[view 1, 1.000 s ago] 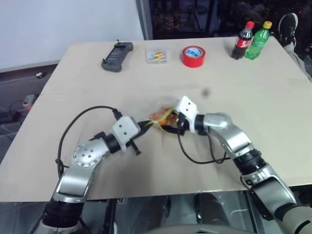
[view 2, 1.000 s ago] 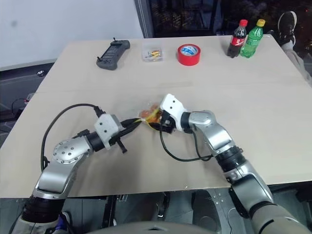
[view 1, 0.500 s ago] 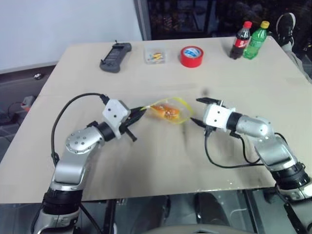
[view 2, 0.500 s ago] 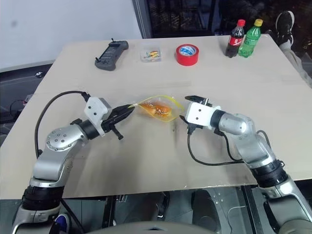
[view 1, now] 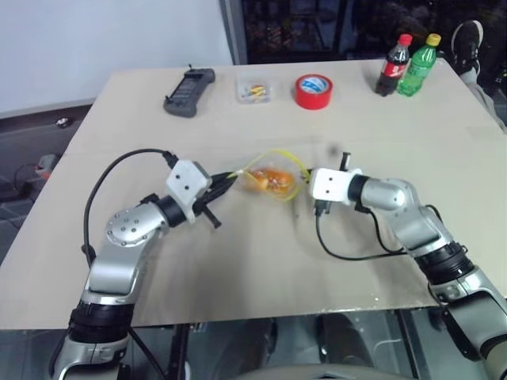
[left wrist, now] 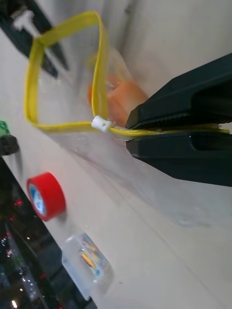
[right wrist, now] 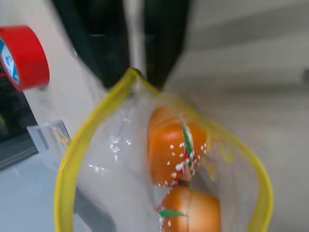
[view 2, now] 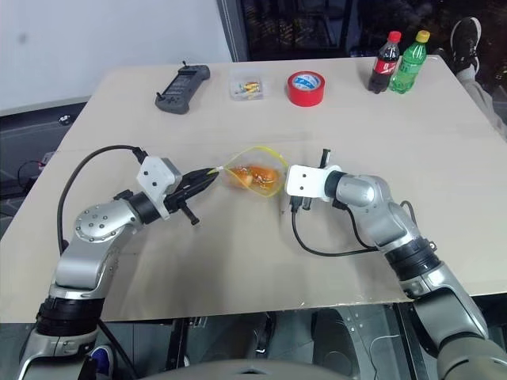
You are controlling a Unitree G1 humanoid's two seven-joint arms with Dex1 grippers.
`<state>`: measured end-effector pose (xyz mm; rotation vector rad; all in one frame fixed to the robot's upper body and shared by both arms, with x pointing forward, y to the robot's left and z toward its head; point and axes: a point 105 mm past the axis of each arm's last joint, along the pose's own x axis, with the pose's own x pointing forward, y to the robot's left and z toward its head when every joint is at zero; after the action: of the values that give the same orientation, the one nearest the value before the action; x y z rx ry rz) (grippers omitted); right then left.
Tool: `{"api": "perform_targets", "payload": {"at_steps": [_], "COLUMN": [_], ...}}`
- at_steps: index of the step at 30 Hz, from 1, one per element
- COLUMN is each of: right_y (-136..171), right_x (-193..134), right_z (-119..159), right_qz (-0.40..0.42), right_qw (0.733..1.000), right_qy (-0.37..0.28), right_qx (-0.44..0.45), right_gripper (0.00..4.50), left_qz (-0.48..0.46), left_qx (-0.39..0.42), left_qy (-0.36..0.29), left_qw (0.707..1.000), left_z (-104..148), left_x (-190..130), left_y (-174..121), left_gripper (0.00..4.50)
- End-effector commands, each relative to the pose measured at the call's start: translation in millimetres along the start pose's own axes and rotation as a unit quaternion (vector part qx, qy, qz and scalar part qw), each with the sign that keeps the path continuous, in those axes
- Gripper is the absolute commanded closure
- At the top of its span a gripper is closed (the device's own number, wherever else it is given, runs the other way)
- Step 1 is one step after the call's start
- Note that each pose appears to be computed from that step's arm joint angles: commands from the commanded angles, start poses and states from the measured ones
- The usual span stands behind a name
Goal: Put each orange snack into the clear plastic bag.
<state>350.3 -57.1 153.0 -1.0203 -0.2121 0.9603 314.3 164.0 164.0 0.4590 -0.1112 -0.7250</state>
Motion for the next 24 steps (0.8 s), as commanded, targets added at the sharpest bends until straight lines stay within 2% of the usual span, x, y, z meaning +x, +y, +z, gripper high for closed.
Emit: {"api": "perform_targets", "payload": {"at_steps": [1, 4, 7, 12, 16, 18, 20, 23, 24], "right_y": [-13, -20, -57, -113, -148, -149, -143, -98, -84], "right_x": [-8, -10, -19, -45, -70, -79, -83, -78, -76], "right_z": [17, 13, -11, -40, -48, -53, -56, -51, -44], "right_qz": [-0.015, -0.03, -0.099, -0.176, -0.237, -0.247, -0.244, -0.164, -0.151], "right_qw": [0.999, 0.999, 0.994, 0.978, 0.961, 0.957, 0.959, 0.981, 0.983], "right_qy": [-0.03, -0.02, 0.033, 0.104, 0.127, 0.132, 0.132, 0.093, 0.071], "right_qx": [-0.001, 0.006, 0.004, -0.047, -0.069, -0.07, -0.061, 0.046, 0.081], "right_gripper": [4.37, 4.37, 4.37, 4.37, 4.37, 4.37, 4.37, 4.37, 4.14], "left_qz": [0.003, 0.007, 0.034, 0.089, 0.079, 0.07, 0.066, 0.069, 0.072], "left_qx": [0.022, 0.026, 0.044, 0.084, 0.127, 0.143, 0.118, 0.084, 0.074], "left_qy": [-0.014, -0.016, -0.033, -0.095, -0.148, -0.172, -0.183, -0.165, -0.16], "left_qw": [1.0, 1.0, 0.998, 0.988, 0.978, 0.972, 0.974, 0.98, 0.982], "left_z": [6, 6, 18, 62, 89, 95, 95, 82, 79], "left_x": [-1, 2, 17, 45, 55, 57, 58, 59, 59], "left_y": [5, 7, 26, 70, 71, 63, 58, 50, 49], "left_gripper": [4.5, 4.5, 4.5, 4.5, 4.5, 4.5, 4.5, 4.5, 4.5]}}
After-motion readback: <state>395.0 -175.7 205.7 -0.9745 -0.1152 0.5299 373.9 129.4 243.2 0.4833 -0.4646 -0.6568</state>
